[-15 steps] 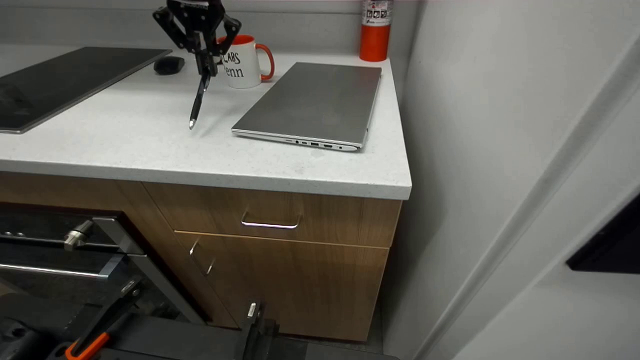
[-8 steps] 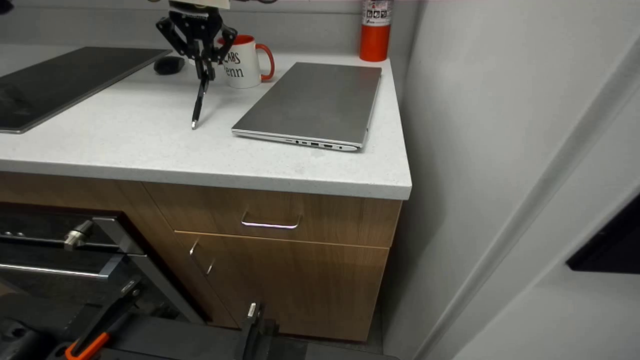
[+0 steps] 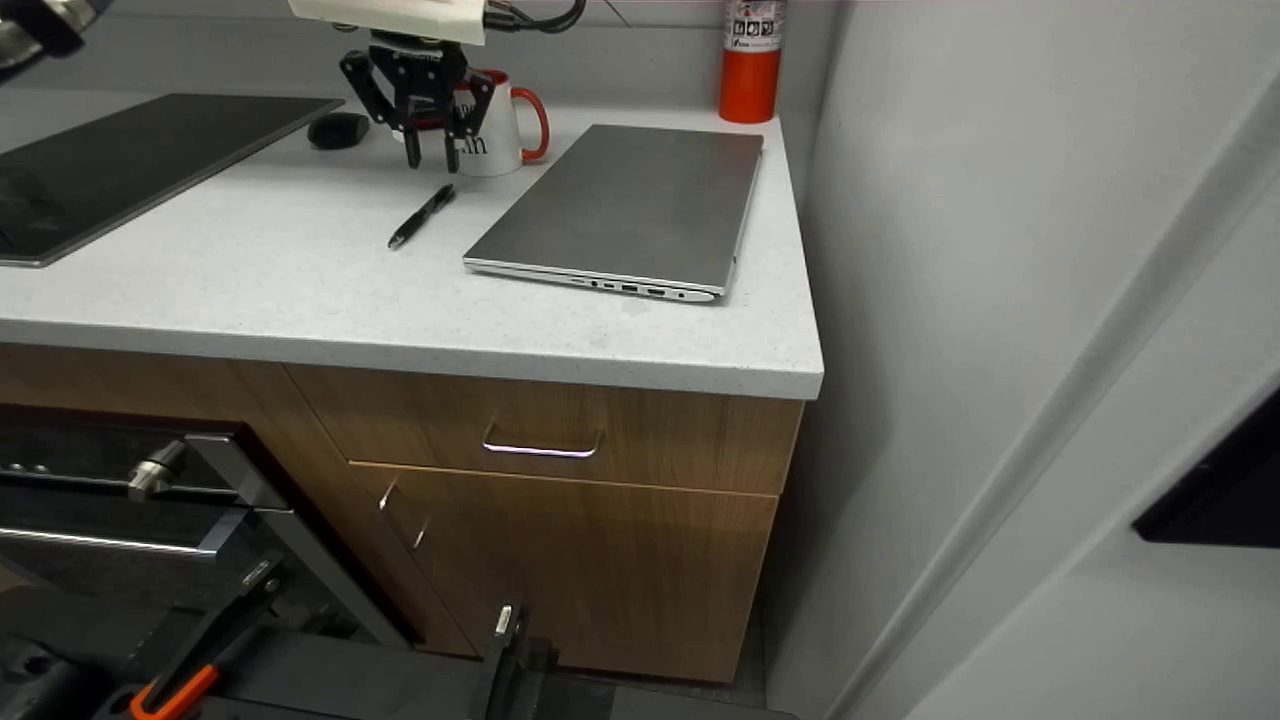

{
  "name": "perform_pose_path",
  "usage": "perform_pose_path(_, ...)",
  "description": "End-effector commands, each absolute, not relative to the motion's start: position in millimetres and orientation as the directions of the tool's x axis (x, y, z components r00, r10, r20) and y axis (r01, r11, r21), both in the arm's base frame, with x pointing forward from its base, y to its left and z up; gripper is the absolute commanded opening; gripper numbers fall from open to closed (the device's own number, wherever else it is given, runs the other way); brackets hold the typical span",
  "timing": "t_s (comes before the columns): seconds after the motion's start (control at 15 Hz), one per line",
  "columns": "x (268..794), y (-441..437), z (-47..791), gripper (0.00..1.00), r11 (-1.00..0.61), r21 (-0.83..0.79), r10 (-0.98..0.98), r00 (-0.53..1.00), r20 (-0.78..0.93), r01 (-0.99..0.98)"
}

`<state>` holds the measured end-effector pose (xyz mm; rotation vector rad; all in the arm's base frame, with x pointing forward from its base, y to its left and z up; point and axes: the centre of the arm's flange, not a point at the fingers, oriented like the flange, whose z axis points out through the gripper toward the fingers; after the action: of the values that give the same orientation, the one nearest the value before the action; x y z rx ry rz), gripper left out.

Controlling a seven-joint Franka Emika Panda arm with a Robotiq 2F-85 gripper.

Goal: Remove the marker from the mug.

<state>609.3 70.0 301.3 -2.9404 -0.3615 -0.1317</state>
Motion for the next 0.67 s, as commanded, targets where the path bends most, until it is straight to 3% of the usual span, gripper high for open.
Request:
perform_pose_path(0.0, 623.2, 65.0, 311.6, 0.72, -0.957, -0.155, 0.232, 0.967, 0.103, 0.246)
perform_pose_path(0.27, 627.0, 62.1, 317.6, 0.99, -0.959, -0.151, 0.224, 0.967, 0.122, 0.241)
perform_pose_path(0.6, 620.2, 63.4, 316.2, 1.0, -0.958, -0.157, 0.219, 0.965, 0.142, 0.241)
